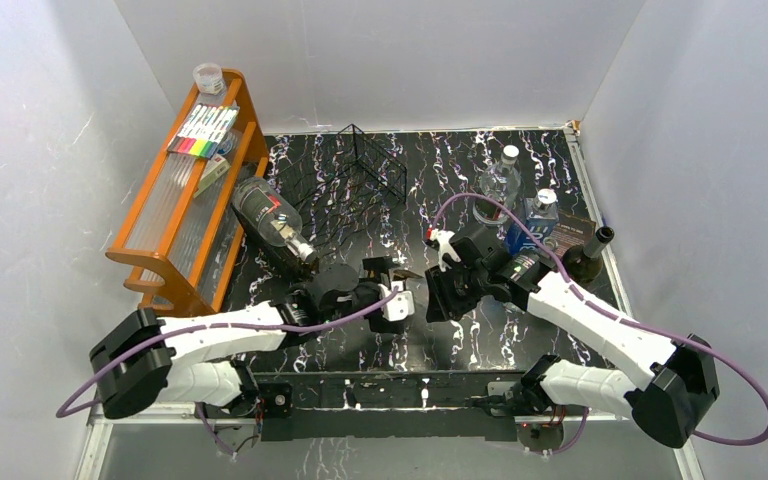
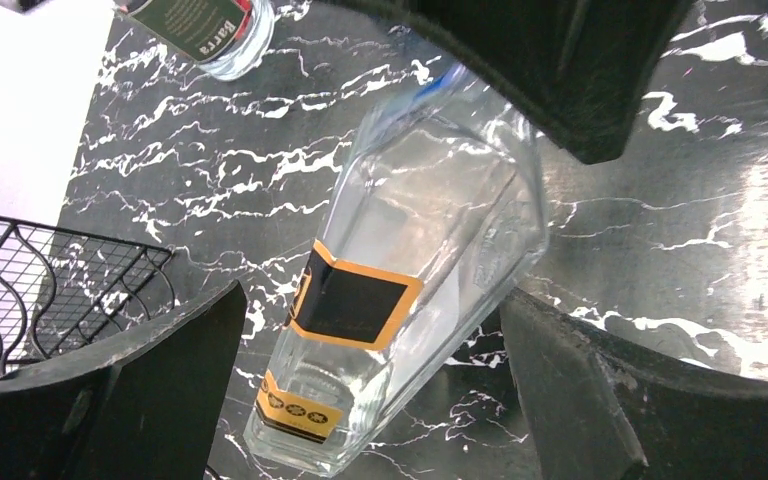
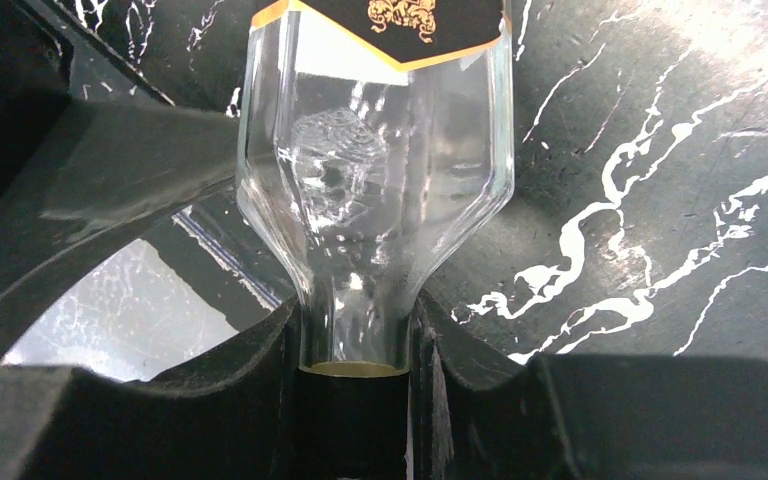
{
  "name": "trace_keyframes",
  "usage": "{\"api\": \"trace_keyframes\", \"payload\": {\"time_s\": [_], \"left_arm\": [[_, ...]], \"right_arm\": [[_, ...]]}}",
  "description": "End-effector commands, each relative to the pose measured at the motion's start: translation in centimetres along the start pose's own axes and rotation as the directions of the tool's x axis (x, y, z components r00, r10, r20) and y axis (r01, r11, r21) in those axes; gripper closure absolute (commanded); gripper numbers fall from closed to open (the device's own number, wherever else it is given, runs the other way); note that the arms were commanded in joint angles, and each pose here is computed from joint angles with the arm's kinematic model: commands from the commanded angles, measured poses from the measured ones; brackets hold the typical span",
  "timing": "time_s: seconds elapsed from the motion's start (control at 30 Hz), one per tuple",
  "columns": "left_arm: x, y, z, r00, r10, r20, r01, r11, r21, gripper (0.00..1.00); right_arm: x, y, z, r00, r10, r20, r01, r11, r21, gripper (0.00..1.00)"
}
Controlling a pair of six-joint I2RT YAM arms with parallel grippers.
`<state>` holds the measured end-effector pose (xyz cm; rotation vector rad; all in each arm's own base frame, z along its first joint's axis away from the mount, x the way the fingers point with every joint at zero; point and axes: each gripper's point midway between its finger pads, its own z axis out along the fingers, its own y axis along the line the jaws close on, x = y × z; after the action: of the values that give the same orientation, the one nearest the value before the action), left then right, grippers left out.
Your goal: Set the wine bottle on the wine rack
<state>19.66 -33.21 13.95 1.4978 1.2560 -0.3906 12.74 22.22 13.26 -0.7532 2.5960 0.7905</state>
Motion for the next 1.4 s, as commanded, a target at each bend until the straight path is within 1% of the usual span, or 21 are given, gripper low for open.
{"api": "trace_keyframes", "payload": {"time_s": [0.0,0.13,0.23,0.3,0.33,0.37,0.4,0.43,0.47,0.53,0.57,0.6,0.63,0.67,0.73,0.83,0.9,0.97,1.07,1.2,1.37], "left_arm": [[-4.2,3.4,-1.8,0.995,-0.023,0.092,0.031,0.996,-0.084,0.02],[-3.9,3.6,-2.6,0.992,-0.089,0.093,0.098,0.990,-0.098,0.02],[-2.0,2.7,-2.2,0.990,-0.133,0.056,0.138,0.987,-0.084,0.02],[-0.4,2.1,-1.4,0.987,-0.161,0.015,0.161,0.986,-0.034,0.02],[0.3,1.5,-0.9,0.986,-0.168,0.004,0.168,0.985,0.042,0.02],[0.4,1.3,-0.7,0.987,-0.160,0.003,0.159,0.984,0.084,0.02],[1.0,-0.3,-0.4,0.991,-0.134,-0.021,0.136,0.970,0.202,0.02],[2.6,-1.0,0.1,0.991,-0.108,-0.073,0.122,0.964,0.234,0.02],[3.8,-0.8,0.4,0.990,-0.096,-0.099,0.115,0.969,0.219,0.02],[4.9,0.5,1.6,0.996,-0.039,-0.078,0.051,0.986,0.160,0.02],[5.0,0.4,2.4,0.998,0.022,-0.052,-0.012,0.983,0.183,0.09],[5.1,0.2,2.3,0.999,0.032,-0.043,-0.023,0.983,0.184,0.18],[5.1,0.1,2.3,0.998,0.047,-0.029,-0.041,0.984,0.175,0.25],[5.0,0.2,2.3,0.998,0.061,-0.016,-0.058,0.985,0.160,0.34],[4.7,0.3,2.3,0.996,0.087,0.010,-0.087,0.988,0.129,0.47],[4.4,0.0,2.3,0.991,0.133,0.022,-0.135,0.983,0.123,0.59],[4.3,-0.1,2.4,0.987,0.160,0.030,-0.162,0.980,0.113,0.64],[4.0,-0.1,2.5,0.983,0.178,0.043,-0.182,0.978,0.100,0.66],[3.5,0.1,2.5,0.982,0.179,0.056,-0.183,0.979,0.085,0.67],[2.2,0.9,2.3,0.989,0.115,0.090,-0.119,0.992,0.035,0.68],[1.0,1.7,2.1,0.991,0.047,0.129,-0.047,0.999,-0.002,0.68]], "right_arm": [[-3.4,1.4,-0.7,0.986,-0.061,0.153,0.069,0.997,-0.047,1.00],[-3.9,1.4,-1.0,0.980,-0.065,0.190,0.074,0.996,-0.043,1.00],[-2.7,1.6,0.0,0.990,-0.054,0.133,0.065,0.995,-0.076,1.00],[-1.9,1.7,0.5,0.995,-0.044,0.088,0.053,0.994,-0.096,1.00],[-1.6,1.8,0.6,0.996,-0.046,0.070,0.053,0.993,-0.105,1.00],[-1.5,1.9,0.6,0.997,-0.041,0.059,0.048,0.992,-0.114,1.00],[-1.3,2.0,0.5,0.999,-0.037,0.033,0.040,0.993,-0.114,1.00],[-1.3,2.4,0.3,0.999,-0.041,0.023,0.043,0.991,-0.129,1.00],[-1.3,2.8,0.0,0.999,-0.043,0.020,0.045,0.988,-0.146,1.00],[-1.0,3.6,-0.7,0.999,-0.052,0.010,0.053,0.981,-0.185,1.00],[-0.9,3.9,-1.3,0.999,-0.052,-0.002,0.051,0.980,-0.194,1.00],[-0.8,4.0,-1.3,0.999,-0.051,-0.013,0.047,0.978,-0.203,1.00],[-0.6,4.1,-1.2,0.999,-0.045,-0.023,0.040,0.978,-0.207,1.00],[-0.5,4.1,-1.0,0.999,-0.037,-0.033,0.030,0.977,-0.211,0.95],[-0.3,4.2,-0.6,0.998,-0.031,-0.052,0.019,0.975,-0.222,0.81],[-0.5,4.3,0.0,0.997,-0.036,-0.066,0.019,0.971,-0.240,0.69],[-0.7,4.5,0.4,0.996,-0.045,-0.075,0.024,0.966,-0.256,0.62],[-0.6,4.7,0.8,0.994,-0.056,-0.097,0.027,0.961,-0.276,0.56],[-0.5,4.7,1.4,0.989,-0.069,-0.129,0.029,0.956,-0.291,0.51],[0.0,4.5,2.1,0.986,-0.074,-0.149,0.025,0.953,-0.302,0.42],[0.4,4.3,2.8,0.988,-0.065,-0.143,0.018,0.950,-0.310,0.36]]}}
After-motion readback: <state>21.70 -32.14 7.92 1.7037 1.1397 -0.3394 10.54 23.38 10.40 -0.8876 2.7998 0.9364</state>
